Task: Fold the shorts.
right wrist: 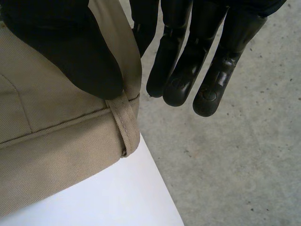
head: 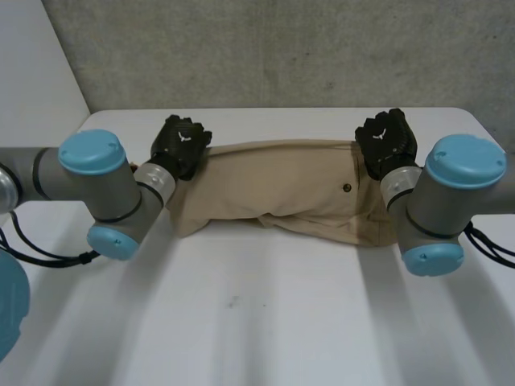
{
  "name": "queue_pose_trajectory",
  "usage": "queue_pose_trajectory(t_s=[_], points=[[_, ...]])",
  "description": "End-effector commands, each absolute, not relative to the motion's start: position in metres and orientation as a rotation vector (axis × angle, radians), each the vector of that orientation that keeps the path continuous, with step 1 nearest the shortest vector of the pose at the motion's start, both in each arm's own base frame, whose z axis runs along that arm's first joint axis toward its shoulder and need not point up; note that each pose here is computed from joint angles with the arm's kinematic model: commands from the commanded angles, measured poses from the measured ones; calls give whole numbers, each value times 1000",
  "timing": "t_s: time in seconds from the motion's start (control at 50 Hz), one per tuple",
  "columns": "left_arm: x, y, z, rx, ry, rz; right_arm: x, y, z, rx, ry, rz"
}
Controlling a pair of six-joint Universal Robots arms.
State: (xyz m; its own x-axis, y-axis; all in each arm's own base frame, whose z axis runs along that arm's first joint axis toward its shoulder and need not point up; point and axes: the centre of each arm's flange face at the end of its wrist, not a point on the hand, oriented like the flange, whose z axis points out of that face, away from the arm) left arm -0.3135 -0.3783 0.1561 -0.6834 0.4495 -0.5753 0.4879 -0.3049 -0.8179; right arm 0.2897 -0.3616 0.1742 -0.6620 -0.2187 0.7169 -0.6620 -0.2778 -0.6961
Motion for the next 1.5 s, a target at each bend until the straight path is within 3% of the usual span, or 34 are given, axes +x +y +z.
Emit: queue_pose_trajectory(t_s=[0.02, 0.14, 0.42, 0.84, 1.2, 1.5], points=[[-312, -362, 157, 1280, 1854, -2163, 286, -352, 182, 1083, -1657, 2021], [-304, -336, 200, 1263, 1810, -2211, 279, -331, 218, 1060, -1613, 2064], [-275, -265, 172, 1425, 2210, -1806, 252, -245, 195, 1349, -1888, 1805], [-285, -261, 171, 1310, 2352, -1899, 238, -209, 206, 1337, -1882, 1825], [-298, -276, 173, 1246, 2301, -2042, 234, -188, 247, 1213, -1848, 2033], [-299, -289, 171, 1163, 2252, -2075, 230, -182, 242, 1224, -1857, 2007]])
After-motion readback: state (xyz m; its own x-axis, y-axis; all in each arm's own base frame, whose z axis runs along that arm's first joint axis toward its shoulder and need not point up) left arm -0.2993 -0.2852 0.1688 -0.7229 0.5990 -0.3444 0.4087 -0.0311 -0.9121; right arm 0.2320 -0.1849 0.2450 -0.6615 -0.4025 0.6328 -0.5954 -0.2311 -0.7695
